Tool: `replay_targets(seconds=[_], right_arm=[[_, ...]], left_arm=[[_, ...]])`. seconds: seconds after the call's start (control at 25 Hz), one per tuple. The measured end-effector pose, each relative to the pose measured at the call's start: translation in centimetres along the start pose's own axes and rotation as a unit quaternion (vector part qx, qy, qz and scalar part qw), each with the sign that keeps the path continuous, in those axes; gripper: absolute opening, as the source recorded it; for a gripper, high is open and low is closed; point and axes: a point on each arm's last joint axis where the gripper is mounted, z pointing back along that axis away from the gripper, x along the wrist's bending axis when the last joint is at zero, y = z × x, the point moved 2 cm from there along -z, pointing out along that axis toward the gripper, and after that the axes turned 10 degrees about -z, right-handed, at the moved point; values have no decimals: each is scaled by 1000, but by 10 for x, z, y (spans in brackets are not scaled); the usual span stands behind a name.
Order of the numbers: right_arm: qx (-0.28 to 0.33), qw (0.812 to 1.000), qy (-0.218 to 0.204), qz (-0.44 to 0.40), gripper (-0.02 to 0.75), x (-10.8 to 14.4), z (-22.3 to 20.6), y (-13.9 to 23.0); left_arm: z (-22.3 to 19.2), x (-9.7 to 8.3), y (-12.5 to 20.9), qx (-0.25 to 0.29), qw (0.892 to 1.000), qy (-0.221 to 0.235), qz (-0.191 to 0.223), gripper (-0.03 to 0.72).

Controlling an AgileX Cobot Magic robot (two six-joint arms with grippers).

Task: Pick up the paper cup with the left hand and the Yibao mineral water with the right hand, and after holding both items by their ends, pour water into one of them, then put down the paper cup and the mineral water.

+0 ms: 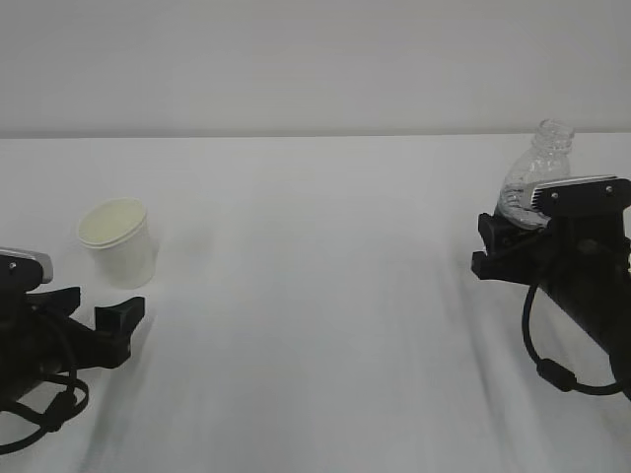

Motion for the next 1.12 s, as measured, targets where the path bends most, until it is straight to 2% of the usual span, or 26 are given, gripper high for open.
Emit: replay_targets(seconds=[0.68, 1.12], right_arm=[[0, 1000, 0, 0, 486, 0, 0, 0], [0, 1000, 0, 0, 486, 0, 0, 0]], left_arm=[[-38, 1, 4, -2, 1000, -20, 7, 593], [-54, 4, 7, -1, 999, -44, -4, 593]])
